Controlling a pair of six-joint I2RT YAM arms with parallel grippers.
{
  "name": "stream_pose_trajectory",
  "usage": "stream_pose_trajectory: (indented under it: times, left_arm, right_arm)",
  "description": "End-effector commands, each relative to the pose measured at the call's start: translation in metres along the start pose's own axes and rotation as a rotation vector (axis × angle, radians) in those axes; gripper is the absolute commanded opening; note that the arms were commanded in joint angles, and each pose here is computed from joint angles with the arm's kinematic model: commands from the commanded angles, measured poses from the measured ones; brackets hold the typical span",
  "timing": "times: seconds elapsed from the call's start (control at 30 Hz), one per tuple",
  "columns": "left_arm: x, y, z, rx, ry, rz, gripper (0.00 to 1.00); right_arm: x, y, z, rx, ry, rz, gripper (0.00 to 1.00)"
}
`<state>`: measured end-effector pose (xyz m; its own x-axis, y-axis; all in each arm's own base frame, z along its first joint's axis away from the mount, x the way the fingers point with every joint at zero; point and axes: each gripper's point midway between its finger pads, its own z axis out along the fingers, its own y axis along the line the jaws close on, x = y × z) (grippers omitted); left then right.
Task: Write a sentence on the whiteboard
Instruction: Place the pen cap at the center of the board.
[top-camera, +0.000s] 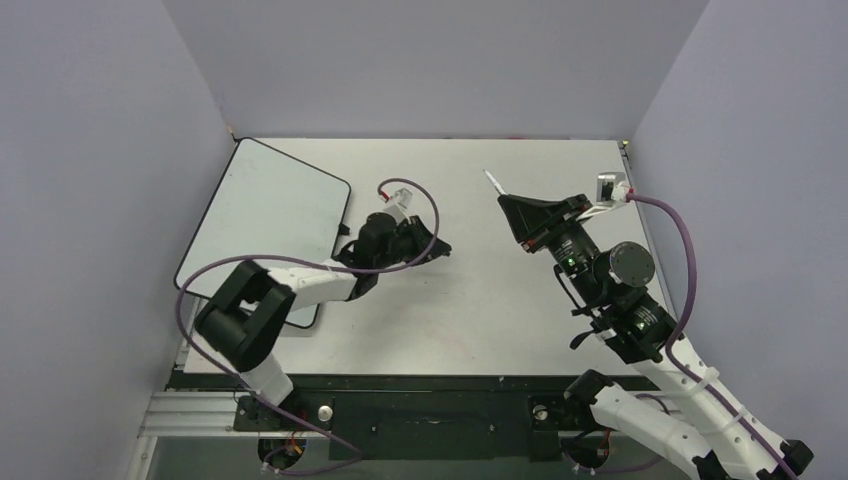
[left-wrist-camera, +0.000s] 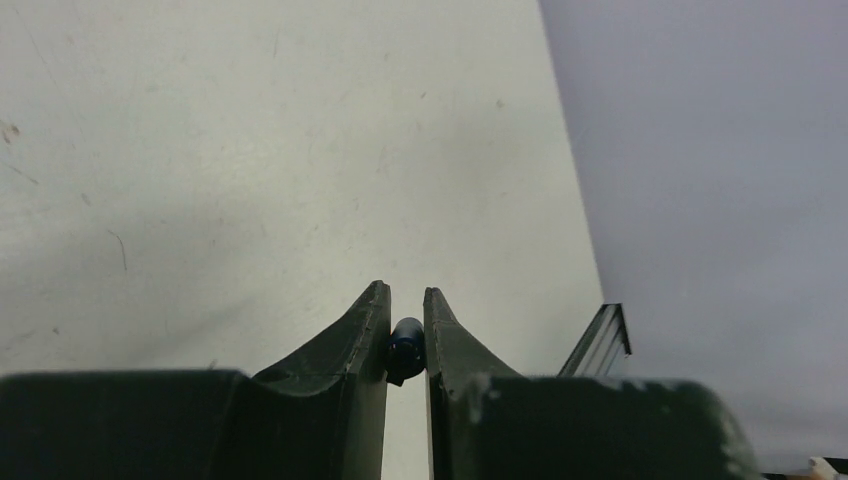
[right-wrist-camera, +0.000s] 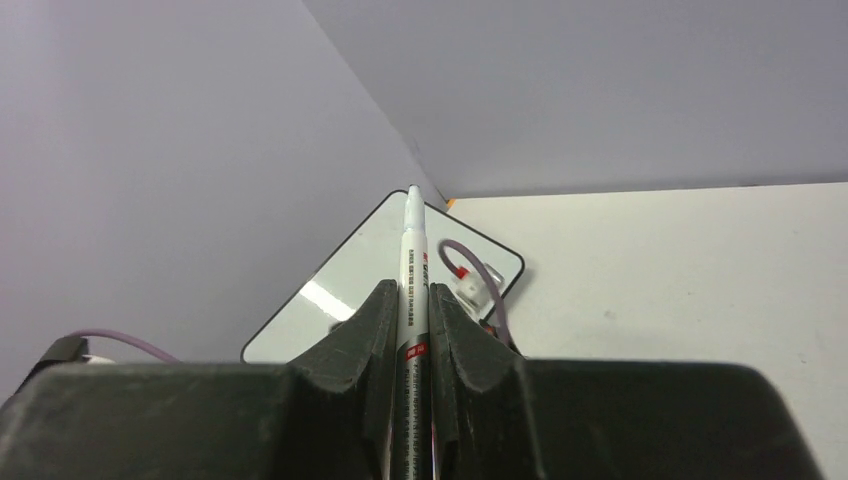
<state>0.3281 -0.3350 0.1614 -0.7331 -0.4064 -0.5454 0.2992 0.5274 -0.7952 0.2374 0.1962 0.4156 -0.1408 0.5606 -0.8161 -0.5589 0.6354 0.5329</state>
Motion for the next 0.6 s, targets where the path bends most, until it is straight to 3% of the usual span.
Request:
stream_pose_trajectory:
  times: [0.0, 0.27, 0.57]
  left_arm:
    - [0.022, -0.008, 0.045, 0.056, -0.025, 0.056, 0.00]
    - [0.093, -0.003, 0.108, 0.035, 0.086, 0.097, 0.00]
    - [0.141, 0.010, 0.128, -0.024, 0.143, 0.194, 0.06]
  right_arm:
    - [-0.024, -0.005, -0.011, 0.051, -0.064, -0.029, 0.00]
    - [-0.021, -0.020, -0.025, 0.120, -0.048, -0.061, 0.00]
    - [-0.021, -0.030, -0.031, 0.163, -0.052, -0.092, 0.00]
